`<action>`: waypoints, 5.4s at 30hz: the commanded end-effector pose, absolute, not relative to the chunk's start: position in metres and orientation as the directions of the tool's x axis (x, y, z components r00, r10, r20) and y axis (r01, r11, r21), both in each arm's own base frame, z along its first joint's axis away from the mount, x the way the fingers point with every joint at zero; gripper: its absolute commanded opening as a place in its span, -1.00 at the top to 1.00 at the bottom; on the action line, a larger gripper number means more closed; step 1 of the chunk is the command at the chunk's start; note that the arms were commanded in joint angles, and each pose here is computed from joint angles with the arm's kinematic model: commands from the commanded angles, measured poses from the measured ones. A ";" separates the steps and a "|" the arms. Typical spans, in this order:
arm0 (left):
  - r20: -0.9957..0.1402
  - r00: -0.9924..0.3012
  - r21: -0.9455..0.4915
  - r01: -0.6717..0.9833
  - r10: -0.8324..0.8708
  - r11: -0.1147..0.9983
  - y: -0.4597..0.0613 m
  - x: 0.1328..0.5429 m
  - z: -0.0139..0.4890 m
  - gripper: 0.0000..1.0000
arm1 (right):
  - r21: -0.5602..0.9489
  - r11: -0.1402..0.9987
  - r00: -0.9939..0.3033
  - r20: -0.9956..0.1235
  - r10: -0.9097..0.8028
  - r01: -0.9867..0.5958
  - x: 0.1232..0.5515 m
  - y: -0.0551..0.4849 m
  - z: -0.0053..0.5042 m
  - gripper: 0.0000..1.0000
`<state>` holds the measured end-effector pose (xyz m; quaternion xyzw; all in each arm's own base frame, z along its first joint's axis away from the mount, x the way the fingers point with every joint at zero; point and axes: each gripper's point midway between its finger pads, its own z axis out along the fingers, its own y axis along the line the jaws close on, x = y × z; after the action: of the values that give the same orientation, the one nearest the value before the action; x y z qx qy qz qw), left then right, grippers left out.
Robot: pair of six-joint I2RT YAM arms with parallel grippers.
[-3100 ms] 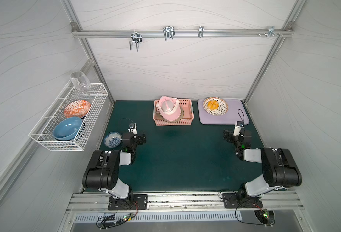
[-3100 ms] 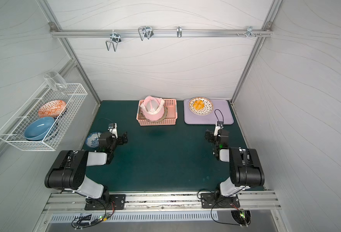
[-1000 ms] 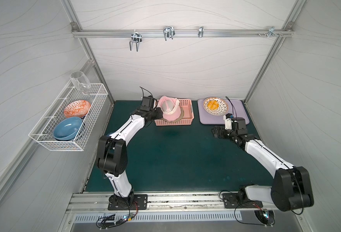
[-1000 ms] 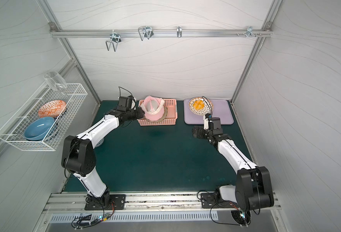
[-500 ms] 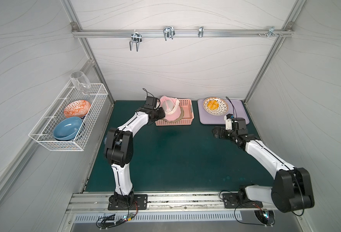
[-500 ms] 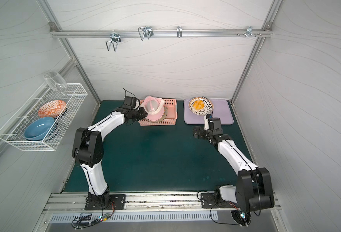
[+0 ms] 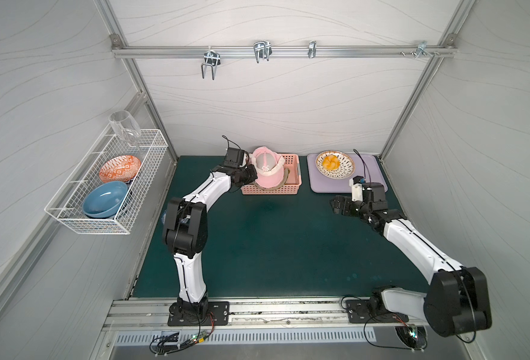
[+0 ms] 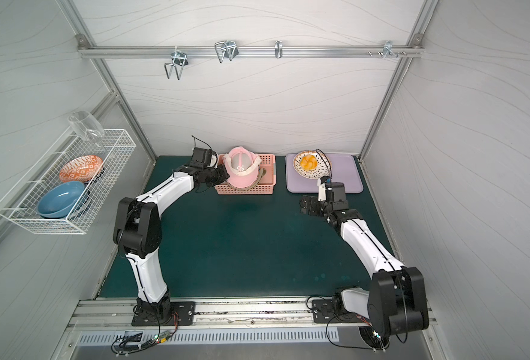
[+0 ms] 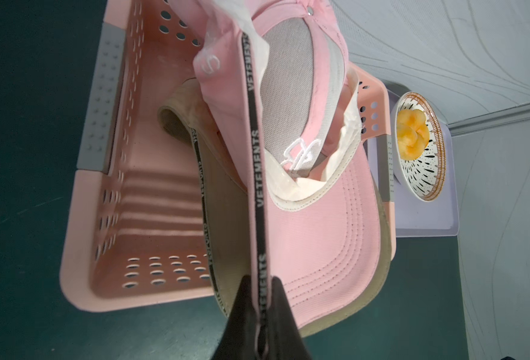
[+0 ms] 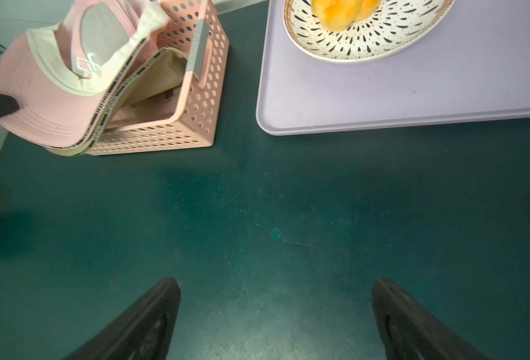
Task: Turn the baseball cap inside out
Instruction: Pick up the baseball cap from the basket, then turn over the baseball cap.
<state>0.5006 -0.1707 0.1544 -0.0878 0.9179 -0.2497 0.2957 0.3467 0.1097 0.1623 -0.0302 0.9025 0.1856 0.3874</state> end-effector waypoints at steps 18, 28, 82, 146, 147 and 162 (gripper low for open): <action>-0.759 -0.620 -0.355 0.648 0.197 0.674 -0.251 0.366 0.277 1.00 | 0.528 0.578 -0.583 -0.805 0.109 -0.622 0.295 0.185 0.271 -0.98; -0.590 -0.806 -0.521 0.419 0.040 0.744 -0.252 0.360 0.274 1.00 | -0.104 0.521 -0.019 -0.974 -0.225 -0.847 0.234 0.215 0.246 -0.98; -0.876 0.261 0.319 0.944 0.406 0.080 -0.254 0.229 0.337 -0.84 | 0.009 0.017 -0.013 -0.962 -0.272 -1.000 0.187 0.244 0.285 1.00; -0.831 0.261 0.152 0.956 0.491 -0.251 -0.302 0.226 0.304 0.56 | 0.152 -0.056 -0.119 -0.915 -0.385 -0.987 0.181 0.261 0.261 1.00; -0.831 0.259 0.151 0.957 0.493 -0.250 -0.302 0.227 0.303 0.68 | 0.142 -0.050 -0.112 -0.917 -0.384 -0.989 0.182 0.260 0.261 1.00; -0.818 0.231 0.128 0.966 0.527 -0.226 -0.307 0.235 0.288 0.27 | 0.134 -0.037 -0.108 -0.908 -0.404 -0.990 0.183 0.259 0.259 1.00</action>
<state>0.2345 -0.3024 0.2947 0.7121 0.5196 -0.3210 0.3461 0.1832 0.2553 0.2423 -0.5669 0.6282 0.4252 0.3211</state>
